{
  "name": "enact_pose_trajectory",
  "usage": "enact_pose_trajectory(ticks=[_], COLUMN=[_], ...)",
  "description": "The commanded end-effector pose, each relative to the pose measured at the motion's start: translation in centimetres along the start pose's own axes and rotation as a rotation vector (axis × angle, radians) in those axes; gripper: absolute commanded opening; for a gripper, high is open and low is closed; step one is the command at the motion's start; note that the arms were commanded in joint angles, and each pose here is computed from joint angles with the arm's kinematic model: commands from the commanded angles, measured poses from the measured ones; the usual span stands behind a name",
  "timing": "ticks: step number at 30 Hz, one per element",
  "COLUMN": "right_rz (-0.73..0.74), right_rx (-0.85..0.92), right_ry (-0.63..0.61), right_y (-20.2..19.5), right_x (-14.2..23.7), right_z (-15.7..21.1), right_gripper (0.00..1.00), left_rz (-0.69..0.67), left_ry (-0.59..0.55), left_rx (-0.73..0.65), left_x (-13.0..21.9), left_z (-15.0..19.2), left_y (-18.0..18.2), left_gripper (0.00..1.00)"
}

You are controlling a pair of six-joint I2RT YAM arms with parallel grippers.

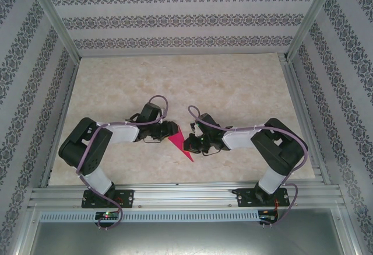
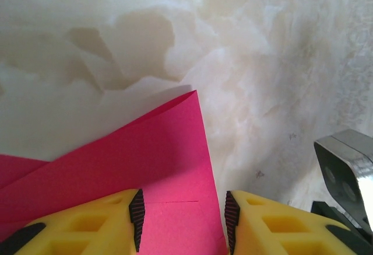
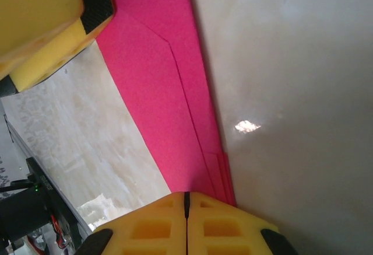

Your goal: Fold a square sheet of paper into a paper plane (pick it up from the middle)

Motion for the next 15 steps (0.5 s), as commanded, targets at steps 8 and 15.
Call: enact_pose_trajectory(ticks=[8, 15], right_rz=[0.026, 0.077], right_rx=[0.013, -0.036], right_ry=[-0.017, 0.053], right_y=[2.3, -0.2], right_x=[-1.9, -3.1], right_z=[-2.5, -0.4], right_gripper=[0.09, 0.09], left_rz=[-0.084, -0.113], left_ry=[0.000, -0.011], left_rx=[0.031, 0.061], left_x=[-0.9, -0.9], left_z=[0.2, 0.0], left_y=[1.4, 1.7], left_gripper=[0.43, 0.41])
Point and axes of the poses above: each hand's point on the last joint's axis, 136 mm out from that joint toward the fingers, its own x axis back along the fingers, its own y axis along the line the jaws close on, z = x × y, the point moved 9 cm from there along x, back along the fingers, and after that the axes turned 14 degrees about x, right-handed, at the moved point
